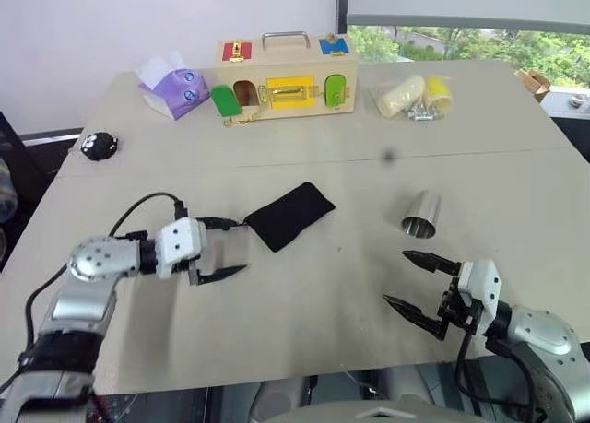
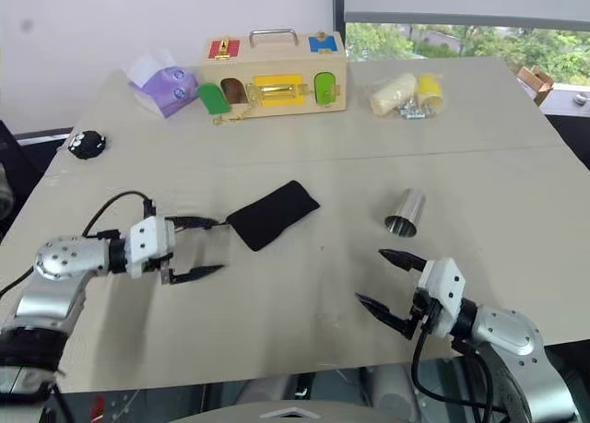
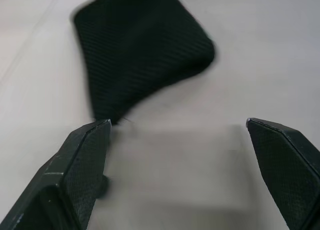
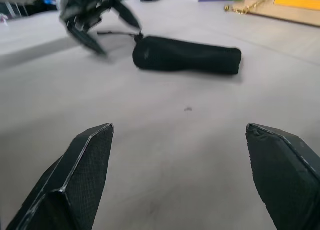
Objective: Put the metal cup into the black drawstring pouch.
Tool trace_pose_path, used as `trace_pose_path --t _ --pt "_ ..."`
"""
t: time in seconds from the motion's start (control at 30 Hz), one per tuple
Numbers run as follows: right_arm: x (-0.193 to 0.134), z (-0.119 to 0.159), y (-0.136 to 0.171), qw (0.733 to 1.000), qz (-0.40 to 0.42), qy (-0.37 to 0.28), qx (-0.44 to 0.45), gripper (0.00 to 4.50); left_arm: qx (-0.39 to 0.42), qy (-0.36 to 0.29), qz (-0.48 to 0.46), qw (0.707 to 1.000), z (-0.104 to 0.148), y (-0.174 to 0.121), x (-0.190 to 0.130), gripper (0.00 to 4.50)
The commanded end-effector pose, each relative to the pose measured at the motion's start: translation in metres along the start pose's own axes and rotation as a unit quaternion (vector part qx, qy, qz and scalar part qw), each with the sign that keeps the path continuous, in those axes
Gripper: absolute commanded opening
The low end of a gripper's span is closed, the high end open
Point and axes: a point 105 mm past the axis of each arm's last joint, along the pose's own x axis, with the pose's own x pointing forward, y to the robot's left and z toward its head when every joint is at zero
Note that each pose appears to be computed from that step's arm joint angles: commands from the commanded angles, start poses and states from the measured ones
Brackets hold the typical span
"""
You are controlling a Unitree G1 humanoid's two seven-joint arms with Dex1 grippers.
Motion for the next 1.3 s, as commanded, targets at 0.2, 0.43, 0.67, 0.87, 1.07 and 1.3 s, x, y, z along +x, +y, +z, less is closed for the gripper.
trace_pose_path --t 0.2,0.43,0.67,0.87,1.07,1.3 --pt "0.003 0.004 0.005 1.000 -0.014 -0.015 -0.011 4.28 0.050 0.002 -0.054 0.997 0.000 0.018 0.009 4.49" --pt "0.004 0.001 0.004 1.000 -0.022 -0.014 -0.013 4.28 0.070 -0.010 -0.059 0.996 0.006 0.036 0.030 4.49" --pt "0.002 0.000 0.000 0.999 -0.031 -0.010 -0.019 4.50 0.073 -0.023 -0.054 0.996 0.012 0.049 0.041 3.66" --pt "-0.001 0.000 -0.006 0.999 -0.051 -0.012 -0.014 4.50 0.048 -0.061 -0.051 0.996 0.023 0.054 0.043 0.93" --pt "-0.016 -0.011 -0.026 0.989 -0.147 0.012 0.010 4.50 0.019 -0.092 -0.039 0.995 0.033 0.057 0.046 0.02" --pt "-0.021 -0.023 -0.042 0.972 -0.230 0.048 0.023 4.50 -0.065 -0.093 -0.004 0.994 0.054 0.067 0.061 0.02"
